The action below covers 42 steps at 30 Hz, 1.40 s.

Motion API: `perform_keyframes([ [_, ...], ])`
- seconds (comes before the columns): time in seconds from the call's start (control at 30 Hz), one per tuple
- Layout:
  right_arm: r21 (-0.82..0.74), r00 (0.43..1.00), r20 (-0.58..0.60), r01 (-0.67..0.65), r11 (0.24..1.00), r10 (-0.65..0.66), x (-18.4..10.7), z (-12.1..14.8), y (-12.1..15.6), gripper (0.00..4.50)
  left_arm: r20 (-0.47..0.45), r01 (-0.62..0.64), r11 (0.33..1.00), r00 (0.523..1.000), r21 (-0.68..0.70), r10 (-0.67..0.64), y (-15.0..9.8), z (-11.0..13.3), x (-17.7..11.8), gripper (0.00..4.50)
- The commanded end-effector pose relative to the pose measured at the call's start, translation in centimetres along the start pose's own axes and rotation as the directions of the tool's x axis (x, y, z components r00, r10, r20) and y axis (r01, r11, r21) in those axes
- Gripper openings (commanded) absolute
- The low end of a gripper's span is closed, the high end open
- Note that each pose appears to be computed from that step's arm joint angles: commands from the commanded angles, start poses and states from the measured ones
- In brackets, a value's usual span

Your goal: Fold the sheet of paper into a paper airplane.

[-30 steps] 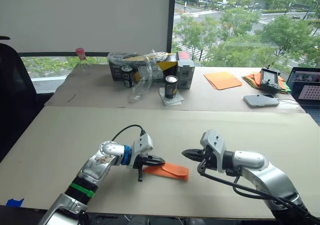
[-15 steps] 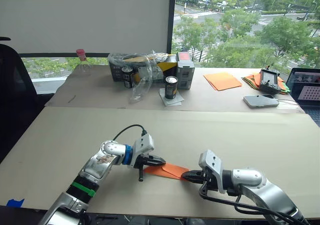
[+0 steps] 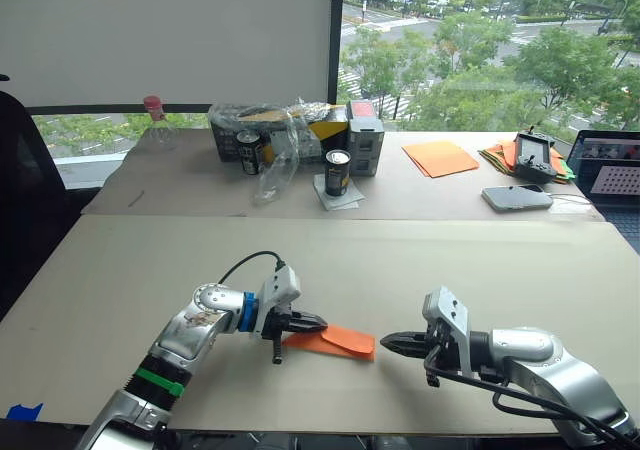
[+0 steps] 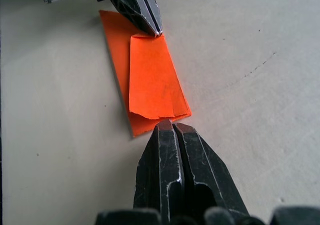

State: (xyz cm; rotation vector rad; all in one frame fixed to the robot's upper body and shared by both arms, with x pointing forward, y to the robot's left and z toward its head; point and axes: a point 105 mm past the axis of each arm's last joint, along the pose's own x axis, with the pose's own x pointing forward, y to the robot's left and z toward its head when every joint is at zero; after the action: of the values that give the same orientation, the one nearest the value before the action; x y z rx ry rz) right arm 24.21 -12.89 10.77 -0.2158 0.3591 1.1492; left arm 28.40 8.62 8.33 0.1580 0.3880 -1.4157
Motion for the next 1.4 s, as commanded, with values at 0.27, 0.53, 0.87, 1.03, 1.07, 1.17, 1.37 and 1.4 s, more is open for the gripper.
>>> perform_keyframes([
  [0.27,-0.031,0.990,0.045,-0.134,0.991,0.135,1.0,3.9,2.7,0.02,0.163,-0.122,0.990,0.978,-0.070,0.132,0.6,4.6,-6.8,0.00],
  [0.53,-0.084,0.997,-0.026,-0.079,0.993,0.077,4.0,4.0,1.1,0.02,0.096,-0.210,0.975,0.972,-0.070,0.216,-0.1,2.8,-8.5,0.00],
  [0.87,-0.216,0.998,-0.040,0.042,0.975,-0.052,4.5,4.7,-4.1,0.02,0.101,-0.233,0.969,0.965,-0.085,0.241,-0.8,2.5,-8.3,0.00],
  [1.03,-0.217,1.000,-0.017,-0.014,0.976,0.011,3.5,6.6,-3.5,0.02,0.112,-0.254,0.966,0.960,-0.047,0.258,-0.8,3.4,-8.9,0.00],
  [1.07,-0.212,0.999,-0.022,-0.029,0.977,0.025,3.3,6.9,-3.2,0.02,0.111,-0.261,0.965,0.958,-0.035,0.263,-0.7,3.6,-9.0,0.00],
  [1.17,-0.177,0.995,-0.061,-0.083,0.981,0.073,2.9,7.7,-1.6,0.02,0.148,-0.297,0.953,0.947,0.062,0.285,-0.6,4.9,-9.6,0.00],
  [1.37,-0.161,0.975,-0.155,-0.186,0.969,0.162,3.5,7.4,0.6,0.93,0.149,-0.302,0.945,0.947,0.128,0.283,-0.7,5.6,-9.3,0.00],
  [1.4,-0.203,0.970,-0.173,-0.204,0.958,0.170,3.8,7.2,0.8,1.28,0.145,-0.304,0.943,0.947,0.136,0.285,-0.6,5.6,-9.2,0.00],
])
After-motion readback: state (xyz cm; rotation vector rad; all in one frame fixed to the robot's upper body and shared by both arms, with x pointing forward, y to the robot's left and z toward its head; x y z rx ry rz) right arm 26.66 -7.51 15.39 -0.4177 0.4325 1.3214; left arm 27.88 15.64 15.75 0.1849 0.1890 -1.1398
